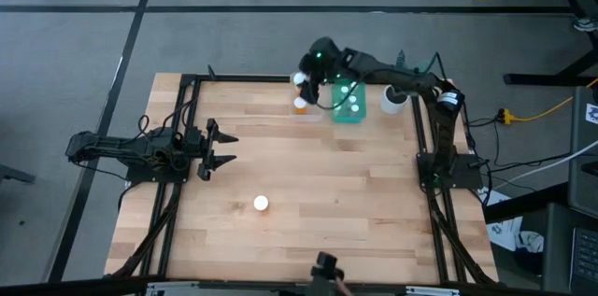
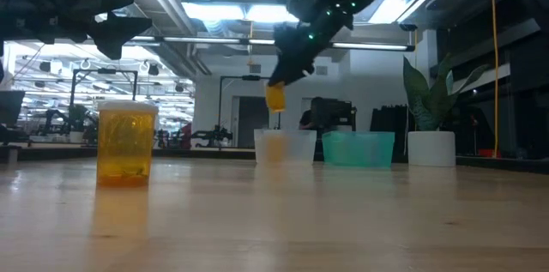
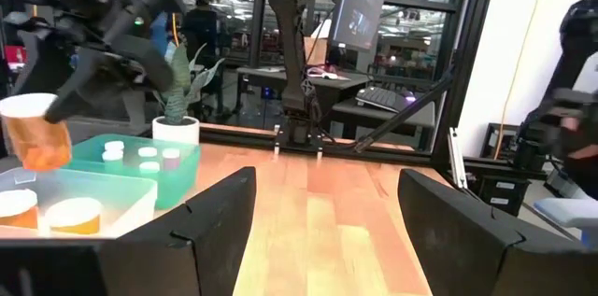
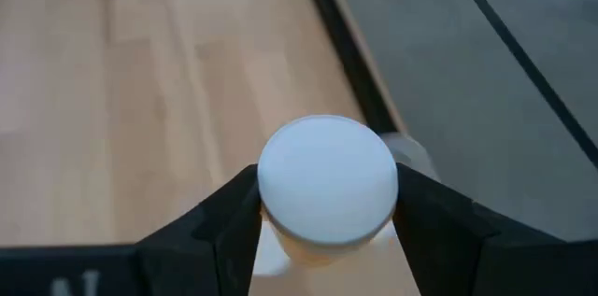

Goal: Pick and place medicine bottles into bin by pill shape (circle, oval)
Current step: Put the large orange pill bottle into the transparent bin

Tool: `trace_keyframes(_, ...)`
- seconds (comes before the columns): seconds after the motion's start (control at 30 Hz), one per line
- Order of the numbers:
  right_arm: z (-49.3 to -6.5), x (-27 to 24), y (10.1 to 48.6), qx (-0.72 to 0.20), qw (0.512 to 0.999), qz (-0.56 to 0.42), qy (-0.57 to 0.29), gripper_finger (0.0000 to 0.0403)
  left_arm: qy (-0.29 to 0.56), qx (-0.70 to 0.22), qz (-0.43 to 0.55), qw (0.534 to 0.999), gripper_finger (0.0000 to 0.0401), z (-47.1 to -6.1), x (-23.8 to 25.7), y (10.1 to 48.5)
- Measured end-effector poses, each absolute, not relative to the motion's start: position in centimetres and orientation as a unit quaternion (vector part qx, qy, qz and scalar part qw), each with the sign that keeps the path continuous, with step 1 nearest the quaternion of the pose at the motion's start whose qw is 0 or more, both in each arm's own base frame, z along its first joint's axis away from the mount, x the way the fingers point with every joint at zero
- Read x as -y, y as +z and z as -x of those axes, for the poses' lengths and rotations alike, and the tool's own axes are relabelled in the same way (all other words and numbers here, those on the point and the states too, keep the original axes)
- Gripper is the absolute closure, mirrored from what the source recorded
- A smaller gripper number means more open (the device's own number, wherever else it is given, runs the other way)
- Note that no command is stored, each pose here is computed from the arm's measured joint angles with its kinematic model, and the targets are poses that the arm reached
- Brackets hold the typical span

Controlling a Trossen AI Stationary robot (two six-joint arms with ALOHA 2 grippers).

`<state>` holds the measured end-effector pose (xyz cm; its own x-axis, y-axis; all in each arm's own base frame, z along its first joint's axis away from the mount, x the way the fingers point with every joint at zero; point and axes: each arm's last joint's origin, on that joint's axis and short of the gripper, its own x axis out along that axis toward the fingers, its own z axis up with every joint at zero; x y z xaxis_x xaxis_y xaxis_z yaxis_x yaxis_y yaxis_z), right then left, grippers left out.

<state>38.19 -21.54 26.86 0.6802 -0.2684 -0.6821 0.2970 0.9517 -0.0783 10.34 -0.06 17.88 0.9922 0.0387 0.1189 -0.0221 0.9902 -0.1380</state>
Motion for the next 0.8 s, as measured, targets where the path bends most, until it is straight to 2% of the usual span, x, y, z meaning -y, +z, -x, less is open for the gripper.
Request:
trace_keyframes(0.27,-34.9,23.8,22.8,-0.392,0.898,-0.069,-0.189,0.0190,0.015,0.061,0.080,0.995,0.0147,-10.3,0.1,17.9)
trace_keyframes(0.47,-33.5,24.2,21.1,-0.329,0.922,-0.064,-0.192,0.0189,0.018,0.061,0.077,0.995,0.0147,-10.3,0.0,17.9)
trace_keyframes(0.8,-32.3,23.9,18.2,-0.315,0.926,-0.054,-0.201,0.0189,0.018,0.062,0.077,0.995,0.0147,-10.3,0.0,17.9)
